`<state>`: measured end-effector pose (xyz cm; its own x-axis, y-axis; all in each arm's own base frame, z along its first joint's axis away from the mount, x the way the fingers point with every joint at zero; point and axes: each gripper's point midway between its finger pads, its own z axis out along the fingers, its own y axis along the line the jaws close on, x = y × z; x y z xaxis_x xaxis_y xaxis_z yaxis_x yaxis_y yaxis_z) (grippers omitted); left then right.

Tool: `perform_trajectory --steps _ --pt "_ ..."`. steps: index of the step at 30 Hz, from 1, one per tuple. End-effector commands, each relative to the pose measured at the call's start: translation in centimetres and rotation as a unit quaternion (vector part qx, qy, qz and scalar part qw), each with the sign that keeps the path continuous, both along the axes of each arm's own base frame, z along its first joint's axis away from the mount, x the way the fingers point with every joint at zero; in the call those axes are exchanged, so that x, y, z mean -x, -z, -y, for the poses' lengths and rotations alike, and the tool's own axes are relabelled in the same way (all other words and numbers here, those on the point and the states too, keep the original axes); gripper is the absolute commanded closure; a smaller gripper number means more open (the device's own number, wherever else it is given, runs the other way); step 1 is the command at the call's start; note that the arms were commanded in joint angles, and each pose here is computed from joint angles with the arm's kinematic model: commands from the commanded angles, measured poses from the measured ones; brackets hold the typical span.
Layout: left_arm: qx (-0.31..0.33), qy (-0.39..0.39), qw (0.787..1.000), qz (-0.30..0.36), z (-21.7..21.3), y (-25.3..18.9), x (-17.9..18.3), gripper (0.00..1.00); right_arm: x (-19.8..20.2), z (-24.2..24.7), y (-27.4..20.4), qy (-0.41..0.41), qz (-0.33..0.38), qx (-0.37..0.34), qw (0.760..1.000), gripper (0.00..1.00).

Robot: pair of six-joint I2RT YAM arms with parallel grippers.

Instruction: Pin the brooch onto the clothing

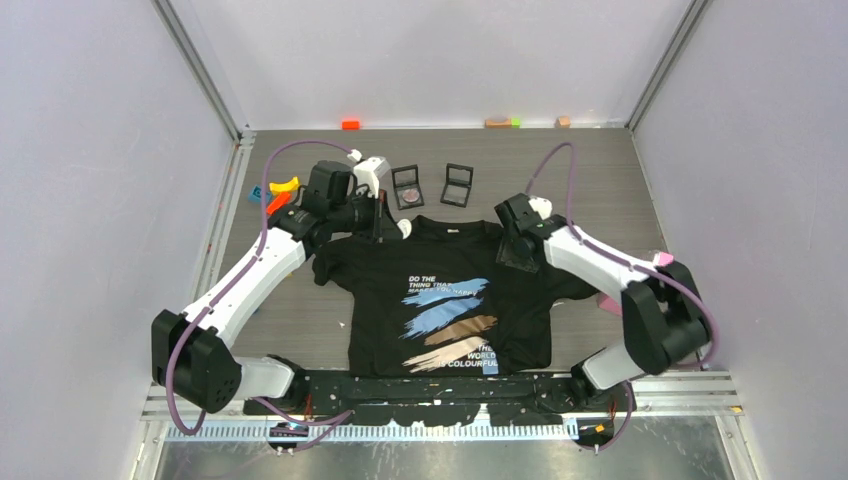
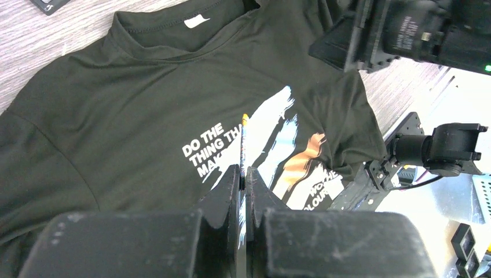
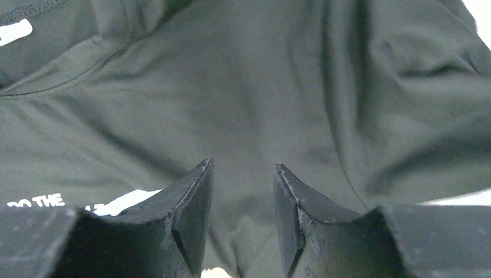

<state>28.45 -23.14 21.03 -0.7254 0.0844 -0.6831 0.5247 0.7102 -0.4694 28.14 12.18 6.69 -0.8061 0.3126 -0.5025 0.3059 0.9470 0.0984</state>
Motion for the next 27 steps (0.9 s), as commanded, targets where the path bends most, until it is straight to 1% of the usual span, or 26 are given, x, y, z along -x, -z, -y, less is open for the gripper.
perform_trajectory --steps 1,4,10,16,21,27 --pt "0.013 0.0 0.999 0.038 0.0 -2.6 -0.5 1.0 -4.0 -3.2 -0.4 -0.077 0.026 -0.014 0.997 0.56" --pt "0.013 0.001 0.999 0.038 0.1 -2.7 -0.5 1.0 -4.6 -5.0 0.2 -0.1 0.025 -0.046 0.994 0.57" --pt "0.013 0.001 0.999 0.036 0.1 -2.6 -0.5 1.0 -5.6 -7.2 1.0 -0.138 0.022 -0.076 0.987 0.57" --pt "0.012 -0.002 1.0 0.021 0.4 -1.7 -0.6 1.0 -5.5 -9.4 1.4 -0.178 0.014 -0.108 0.978 0.58" --pt "0.017 -0.009 1.0 0.002 1.1 -1.2 -0.6 1.0 -4.9 -10.1 2.2 -0.196 0.008 -0.111 0.974 0.58" --pt "0.04 -0.036 0.998 -0.009 2.7 -0.3 -0.9 1.0 -4.3 -10.2 3.5 -0.201 -0.006 -0.11 0.973 0.63"
